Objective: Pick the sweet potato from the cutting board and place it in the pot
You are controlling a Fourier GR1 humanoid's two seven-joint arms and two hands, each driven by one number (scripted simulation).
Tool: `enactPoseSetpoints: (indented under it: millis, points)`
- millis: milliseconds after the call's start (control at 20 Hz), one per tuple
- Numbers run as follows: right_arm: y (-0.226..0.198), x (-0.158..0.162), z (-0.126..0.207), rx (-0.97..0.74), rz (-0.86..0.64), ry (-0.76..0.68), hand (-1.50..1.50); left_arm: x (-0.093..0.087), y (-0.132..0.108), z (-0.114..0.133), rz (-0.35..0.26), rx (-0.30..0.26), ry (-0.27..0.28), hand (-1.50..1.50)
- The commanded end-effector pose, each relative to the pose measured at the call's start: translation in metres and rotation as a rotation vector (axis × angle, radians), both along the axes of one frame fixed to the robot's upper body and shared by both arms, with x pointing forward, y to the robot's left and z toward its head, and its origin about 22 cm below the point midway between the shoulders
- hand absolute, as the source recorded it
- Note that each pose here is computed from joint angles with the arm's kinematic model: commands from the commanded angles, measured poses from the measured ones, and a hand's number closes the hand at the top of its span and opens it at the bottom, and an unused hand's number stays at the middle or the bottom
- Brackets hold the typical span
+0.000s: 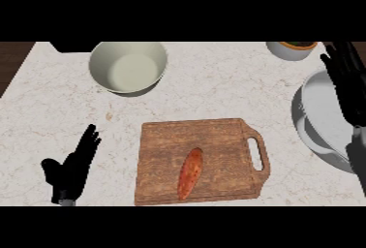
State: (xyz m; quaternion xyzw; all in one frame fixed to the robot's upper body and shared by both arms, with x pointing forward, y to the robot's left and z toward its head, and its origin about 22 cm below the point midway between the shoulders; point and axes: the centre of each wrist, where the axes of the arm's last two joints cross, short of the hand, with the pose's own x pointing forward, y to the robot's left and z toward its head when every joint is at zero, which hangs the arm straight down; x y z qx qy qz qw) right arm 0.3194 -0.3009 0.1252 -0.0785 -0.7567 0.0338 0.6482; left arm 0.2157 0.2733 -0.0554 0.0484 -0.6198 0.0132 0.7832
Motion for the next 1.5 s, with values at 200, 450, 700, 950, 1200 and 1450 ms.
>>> enactPoseSetpoints:
  millis: [200,450,700,950,1200,1450]
  points:
    - [0.038,0.002,0.010,0.187,0.545,-0.178,1.50,0.062,0.008,0.088,0.006,0.046,-0.387,0.00]
    - [0.005,-0.015,-0.053,-0.276,0.416,-0.178,-1.50,0.083,0.000,0.118,0.002,0.006,-0.433,0.00]
    - [-0.010,-0.046,-0.082,-0.323,0.597,-0.351,-1.50,0.080,0.001,0.128,0.004,0.001,-0.426,0.00]
    - [-0.013,-0.041,-0.064,-0.573,0.628,-0.293,-1.50,0.081,-0.012,0.142,-0.013,-0.002,-0.431,0.00]
    - [0.025,-0.060,-0.017,-0.778,0.729,-0.187,-1.50,0.084,0.009,0.138,0.012,0.011,-0.412,0.00]
    - [0.072,-0.066,-0.002,-0.846,0.748,-0.135,-1.50,0.088,0.014,0.136,0.007,0.000,-0.409,0.00]
